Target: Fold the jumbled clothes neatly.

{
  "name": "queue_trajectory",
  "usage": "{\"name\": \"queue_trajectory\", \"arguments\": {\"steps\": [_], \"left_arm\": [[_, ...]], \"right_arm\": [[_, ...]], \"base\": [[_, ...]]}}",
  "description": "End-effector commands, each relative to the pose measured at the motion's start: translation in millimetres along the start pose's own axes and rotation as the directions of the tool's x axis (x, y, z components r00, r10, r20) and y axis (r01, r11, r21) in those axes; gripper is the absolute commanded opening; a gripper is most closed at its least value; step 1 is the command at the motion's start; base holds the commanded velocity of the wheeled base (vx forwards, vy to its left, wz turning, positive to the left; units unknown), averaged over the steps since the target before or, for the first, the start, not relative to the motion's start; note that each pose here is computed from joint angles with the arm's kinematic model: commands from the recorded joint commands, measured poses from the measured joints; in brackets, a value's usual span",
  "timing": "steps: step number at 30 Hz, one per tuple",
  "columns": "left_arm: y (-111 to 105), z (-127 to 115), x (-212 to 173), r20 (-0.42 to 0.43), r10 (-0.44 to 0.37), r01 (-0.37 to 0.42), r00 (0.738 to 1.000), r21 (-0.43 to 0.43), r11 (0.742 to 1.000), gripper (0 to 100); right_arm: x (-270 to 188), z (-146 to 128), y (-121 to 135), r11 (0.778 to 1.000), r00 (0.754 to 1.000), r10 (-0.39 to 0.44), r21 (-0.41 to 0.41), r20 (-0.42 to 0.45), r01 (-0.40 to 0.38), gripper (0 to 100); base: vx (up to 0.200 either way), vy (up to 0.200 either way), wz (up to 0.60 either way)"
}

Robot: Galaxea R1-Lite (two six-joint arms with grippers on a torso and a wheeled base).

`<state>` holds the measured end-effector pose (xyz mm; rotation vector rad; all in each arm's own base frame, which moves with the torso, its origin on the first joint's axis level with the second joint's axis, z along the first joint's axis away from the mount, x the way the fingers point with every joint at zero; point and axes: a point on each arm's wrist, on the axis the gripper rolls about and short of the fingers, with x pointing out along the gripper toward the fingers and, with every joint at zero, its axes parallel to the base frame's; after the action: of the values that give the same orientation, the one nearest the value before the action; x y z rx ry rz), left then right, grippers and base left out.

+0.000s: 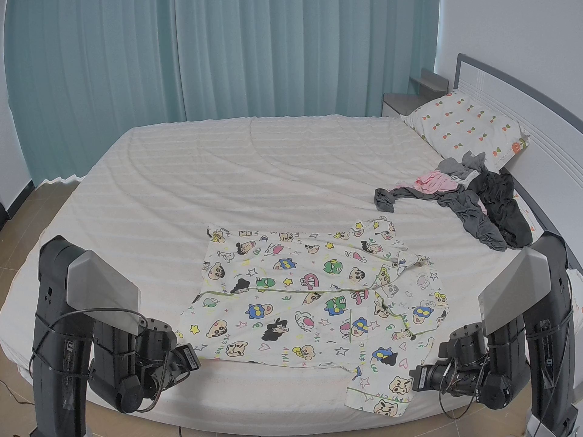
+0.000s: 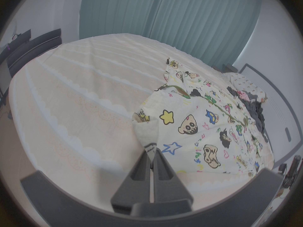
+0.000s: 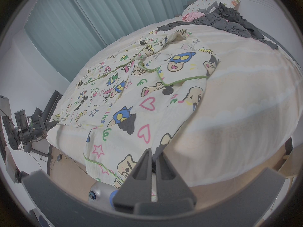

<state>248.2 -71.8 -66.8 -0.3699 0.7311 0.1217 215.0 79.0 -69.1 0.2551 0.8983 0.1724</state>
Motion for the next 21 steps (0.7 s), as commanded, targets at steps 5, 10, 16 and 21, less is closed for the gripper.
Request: {"name": "queue_trajectory", "arguments": {"steps": [5,10,16,21], "left_arm": [[1.9,-13.0,-14.0,-0.065,0.010,-0.006,0.998,0.071,0.997,0],[3.6,-17.4,-19.0,-0.090,0.017,-0.007,0.996,0.107,0.994,0],[7.8,-21.4,-24.5,-0.121,0.028,-0.014,0.992,0.114,0.993,0],[6.8,-20.3,-23.0,-0.118,0.018,-0.004,0.993,0.112,0.994,0]], "right_arm": [[-13.3,-1.3,-16.2,1.000,0.999,0.025,0.007,-0.048,-0.025,0],[-16.1,-5.7,-16.0,0.998,0.995,0.056,-0.013,-0.085,-0.057,0],[-15.8,-7.0,-15.6,0.998,0.994,0.063,-0.014,-0.094,-0.064,0],[-13.7,-10.6,-16.1,0.998,0.992,0.062,-0.014,-0.113,-0.064,100]], "base": [[0.000,0.000,0.00],[0.000,0.000,0.00],[0.000,0.000,0.00],[0.000,0.000,0.00]]}}
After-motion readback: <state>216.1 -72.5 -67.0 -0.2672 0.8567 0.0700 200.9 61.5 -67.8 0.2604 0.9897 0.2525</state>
